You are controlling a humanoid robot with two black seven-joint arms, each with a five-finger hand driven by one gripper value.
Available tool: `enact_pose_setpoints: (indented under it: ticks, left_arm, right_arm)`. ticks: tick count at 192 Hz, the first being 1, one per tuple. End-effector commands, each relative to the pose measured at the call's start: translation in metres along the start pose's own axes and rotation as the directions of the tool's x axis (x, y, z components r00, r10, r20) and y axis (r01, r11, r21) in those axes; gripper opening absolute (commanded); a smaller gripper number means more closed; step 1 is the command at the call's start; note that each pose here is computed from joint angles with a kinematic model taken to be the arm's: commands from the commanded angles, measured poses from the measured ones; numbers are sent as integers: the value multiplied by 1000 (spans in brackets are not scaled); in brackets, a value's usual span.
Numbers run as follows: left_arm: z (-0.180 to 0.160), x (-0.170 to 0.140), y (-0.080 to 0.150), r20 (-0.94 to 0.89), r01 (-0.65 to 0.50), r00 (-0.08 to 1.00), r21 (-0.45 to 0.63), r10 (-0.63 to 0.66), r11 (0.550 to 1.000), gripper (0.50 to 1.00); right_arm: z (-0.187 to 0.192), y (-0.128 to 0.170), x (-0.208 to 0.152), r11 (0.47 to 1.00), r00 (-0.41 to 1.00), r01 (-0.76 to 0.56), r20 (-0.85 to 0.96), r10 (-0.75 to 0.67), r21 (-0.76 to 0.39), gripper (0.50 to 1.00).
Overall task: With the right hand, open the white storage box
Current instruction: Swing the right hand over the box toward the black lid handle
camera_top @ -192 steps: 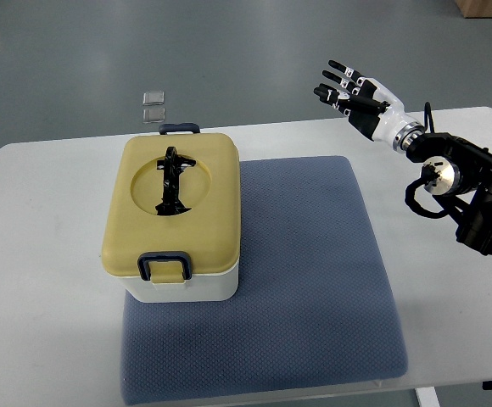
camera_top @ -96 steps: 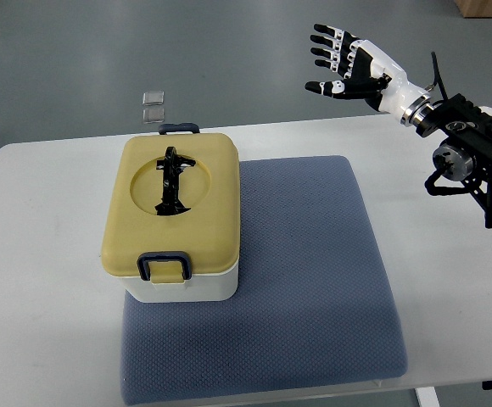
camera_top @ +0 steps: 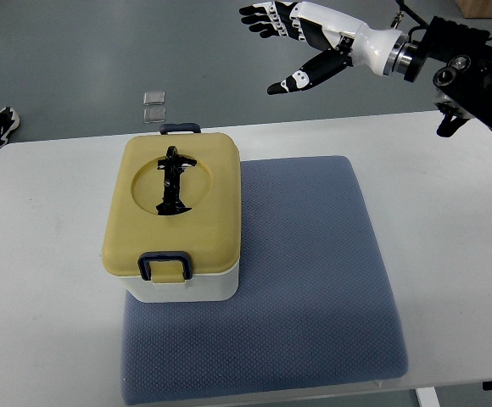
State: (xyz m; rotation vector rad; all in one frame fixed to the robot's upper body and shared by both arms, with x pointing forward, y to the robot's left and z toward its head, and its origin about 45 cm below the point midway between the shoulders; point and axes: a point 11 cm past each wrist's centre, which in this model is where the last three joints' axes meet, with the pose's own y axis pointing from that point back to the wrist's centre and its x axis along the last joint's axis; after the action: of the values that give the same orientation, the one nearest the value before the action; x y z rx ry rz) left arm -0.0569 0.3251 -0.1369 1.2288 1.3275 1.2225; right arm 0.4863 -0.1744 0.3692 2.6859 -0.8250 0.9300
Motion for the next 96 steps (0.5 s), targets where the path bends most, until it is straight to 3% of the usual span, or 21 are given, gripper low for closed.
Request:
enact_pose_setpoints:
  ticks: [1, 57, 96]
  left_arm:
    - [0, 0, 0, 0, 0, 1000, 0, 0, 1000, 1000]
    - [0, 0, 0, 0, 0, 1000, 0, 0, 1000, 1000]
    - [0, 0, 0, 0, 0, 1000, 0, 0, 1000, 1000]
  right_arm:
    - [-14, -10, -1, 997, 994, 75, -83, -76, -16, 936]
    - [-58, -39, -15, 965, 920, 256, -293, -260, -51, 936]
    - [-89, -54, -37, 904, 765, 411, -495, -412, -117, 936]
